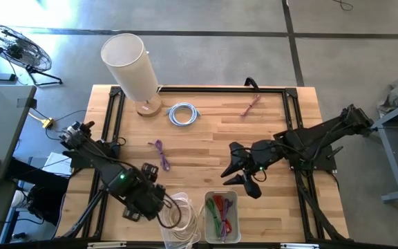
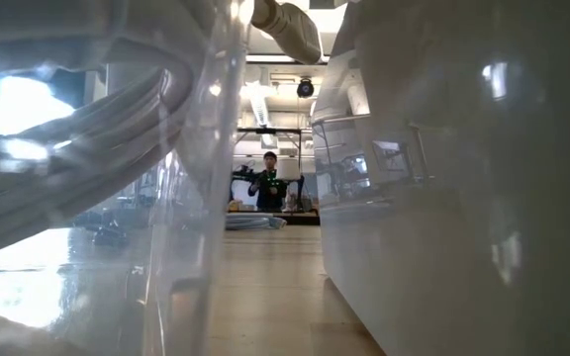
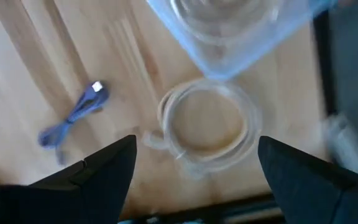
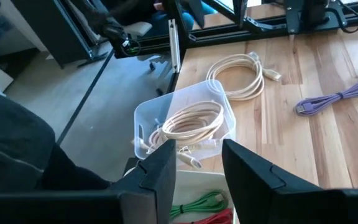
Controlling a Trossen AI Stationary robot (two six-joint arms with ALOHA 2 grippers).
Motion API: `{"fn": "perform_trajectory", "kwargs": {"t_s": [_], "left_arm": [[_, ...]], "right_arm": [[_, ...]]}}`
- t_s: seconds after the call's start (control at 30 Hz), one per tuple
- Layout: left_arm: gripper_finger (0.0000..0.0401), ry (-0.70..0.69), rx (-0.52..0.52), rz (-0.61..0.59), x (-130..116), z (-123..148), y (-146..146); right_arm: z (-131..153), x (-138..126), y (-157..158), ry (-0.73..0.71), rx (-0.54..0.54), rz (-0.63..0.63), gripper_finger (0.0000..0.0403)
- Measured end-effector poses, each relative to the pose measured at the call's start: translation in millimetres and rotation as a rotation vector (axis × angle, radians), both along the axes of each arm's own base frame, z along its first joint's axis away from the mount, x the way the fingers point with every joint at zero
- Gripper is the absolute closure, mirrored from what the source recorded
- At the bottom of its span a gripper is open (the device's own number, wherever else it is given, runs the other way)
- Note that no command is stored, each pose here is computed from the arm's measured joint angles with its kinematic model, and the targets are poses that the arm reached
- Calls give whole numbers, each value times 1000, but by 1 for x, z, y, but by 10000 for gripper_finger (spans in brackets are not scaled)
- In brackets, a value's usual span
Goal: Pick & Place USB Port
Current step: Put the brown HDMI cable into the transparent bin
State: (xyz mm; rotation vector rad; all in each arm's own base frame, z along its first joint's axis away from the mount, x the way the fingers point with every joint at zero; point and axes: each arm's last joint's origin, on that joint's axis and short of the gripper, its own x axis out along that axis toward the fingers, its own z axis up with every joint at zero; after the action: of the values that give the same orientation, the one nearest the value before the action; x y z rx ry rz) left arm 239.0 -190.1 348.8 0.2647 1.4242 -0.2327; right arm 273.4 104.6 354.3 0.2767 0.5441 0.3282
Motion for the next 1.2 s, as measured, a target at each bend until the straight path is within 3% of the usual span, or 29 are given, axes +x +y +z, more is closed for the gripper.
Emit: {"fn": "perform_trajectory", "kwargs": {"t_s": [0.17, 0.47, 0.57, 0.8, 1.2], "left_arm": [[71, 106, 73, -146, -9, -22, 3], [71, 331, 254, -186, -28, -90, 20], [71, 373, 261, -216, -33, -113, 24], [71, 298, 138, -248, -29, -144, 19], [71, 171, 110, -226, -18, -147, 15]], "right_arm": [[1, 2, -4, -2, 32, -24, 281], [3, 4, -6, -8, 74, -50, 281], [5, 5, -6, -20, 91, -56, 281], [7, 6, -6, -38, 102, -62, 281], [7, 6, -6, -34, 117, -81, 281]]}}
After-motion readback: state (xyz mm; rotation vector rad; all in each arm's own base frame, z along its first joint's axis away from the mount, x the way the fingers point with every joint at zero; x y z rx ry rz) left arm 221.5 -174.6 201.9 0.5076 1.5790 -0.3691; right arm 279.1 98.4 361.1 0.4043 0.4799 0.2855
